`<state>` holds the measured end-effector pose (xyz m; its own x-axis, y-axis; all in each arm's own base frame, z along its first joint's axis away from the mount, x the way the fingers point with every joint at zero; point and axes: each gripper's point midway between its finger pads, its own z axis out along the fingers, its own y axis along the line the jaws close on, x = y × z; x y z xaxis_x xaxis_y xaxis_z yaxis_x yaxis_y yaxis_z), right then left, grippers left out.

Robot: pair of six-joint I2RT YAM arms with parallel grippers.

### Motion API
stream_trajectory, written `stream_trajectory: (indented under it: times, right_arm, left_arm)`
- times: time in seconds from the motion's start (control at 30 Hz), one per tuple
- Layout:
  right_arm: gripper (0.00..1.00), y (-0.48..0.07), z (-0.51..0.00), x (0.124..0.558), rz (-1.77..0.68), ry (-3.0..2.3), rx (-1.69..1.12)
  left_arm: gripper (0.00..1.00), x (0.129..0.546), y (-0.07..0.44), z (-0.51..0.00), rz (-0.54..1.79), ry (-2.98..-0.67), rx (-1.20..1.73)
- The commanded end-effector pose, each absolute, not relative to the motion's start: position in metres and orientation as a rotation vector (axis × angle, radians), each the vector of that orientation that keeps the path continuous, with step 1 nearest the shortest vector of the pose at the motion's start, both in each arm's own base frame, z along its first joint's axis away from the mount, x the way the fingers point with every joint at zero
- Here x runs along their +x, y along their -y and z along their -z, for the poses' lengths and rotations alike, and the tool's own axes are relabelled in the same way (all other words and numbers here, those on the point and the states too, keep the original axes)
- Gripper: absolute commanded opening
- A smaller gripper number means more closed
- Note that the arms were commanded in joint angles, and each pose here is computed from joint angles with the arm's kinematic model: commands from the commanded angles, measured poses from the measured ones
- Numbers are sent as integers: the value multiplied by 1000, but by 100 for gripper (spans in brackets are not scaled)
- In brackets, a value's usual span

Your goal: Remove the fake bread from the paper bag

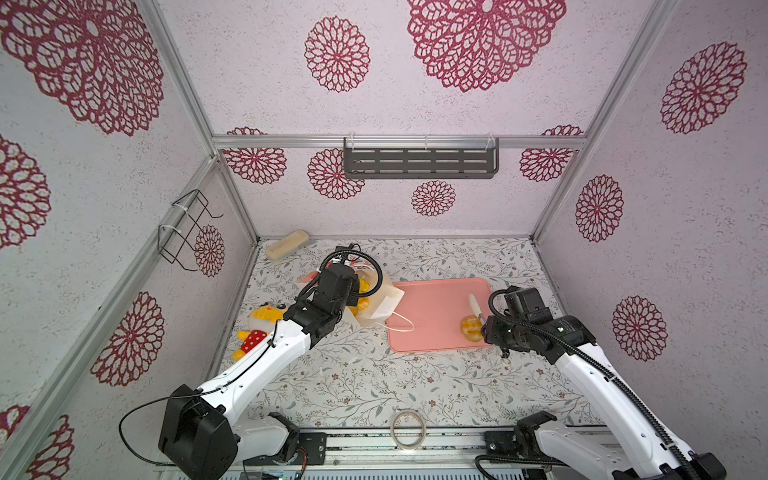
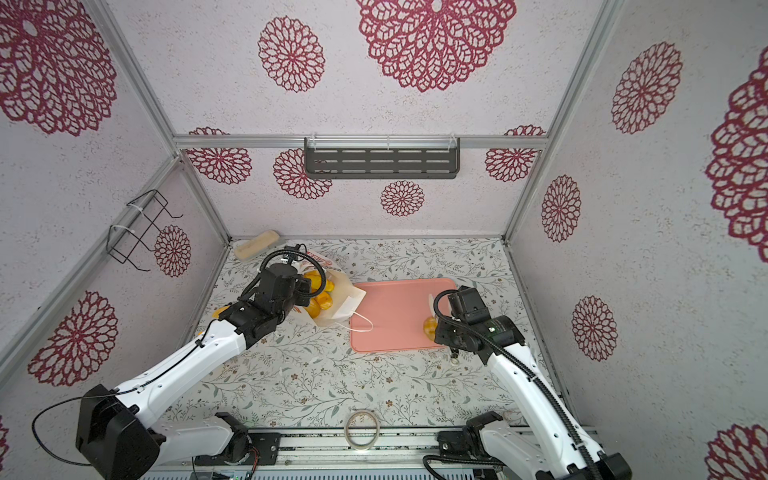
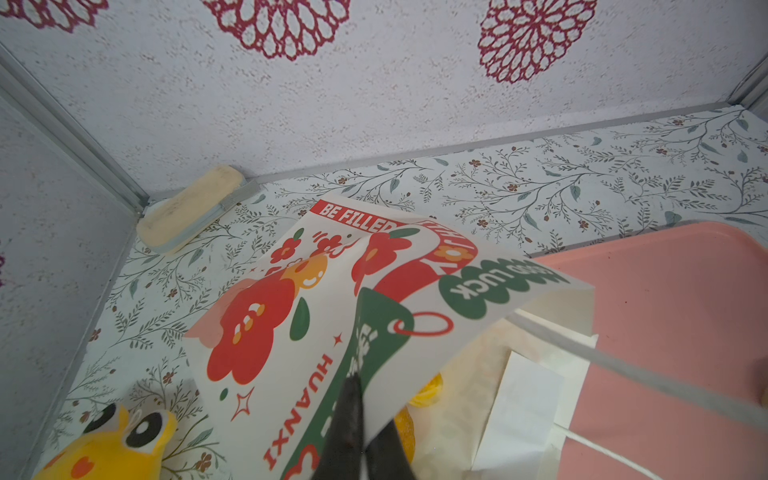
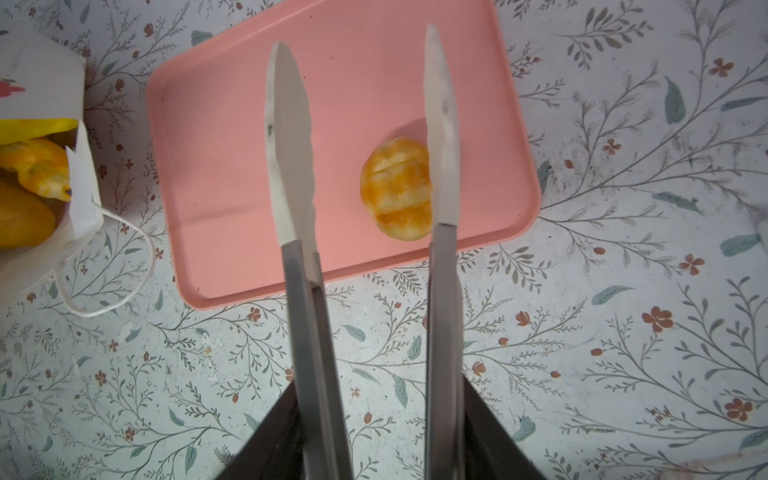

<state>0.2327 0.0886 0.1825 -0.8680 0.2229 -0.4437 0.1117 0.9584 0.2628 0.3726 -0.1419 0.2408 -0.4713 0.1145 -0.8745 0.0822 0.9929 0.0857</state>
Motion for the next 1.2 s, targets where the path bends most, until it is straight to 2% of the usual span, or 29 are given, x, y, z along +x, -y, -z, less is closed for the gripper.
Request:
stream_trajectory:
  times: [0.0,0.53,0.83,0.93,1.03,1.17]
  right_arm:
    - [55,-103,-200,234,-414,-2630,197]
    - [63,-133,-229,242,-603,-2616,91]
    - [62,-201,-278,206,-840,-2579,-208]
    - [58,-222,-284,197,-923,-2546,-250]
    - [55,-217,-263,205,-851,-2542,-206]
    - [57,-203,-213,209,-751,-2594,-79]
  left_arm:
    - [0,370,147,-249,11,-2038,133]
    - [0,369,146,-251,9,-2028,140]
    - [0,363,153,-251,75,-2001,173]
    - [0,363,154,-251,83,-1998,172]
    - [0,365,157,-247,87,-2011,178]
    - [0,365,158,-244,94,-2028,172]
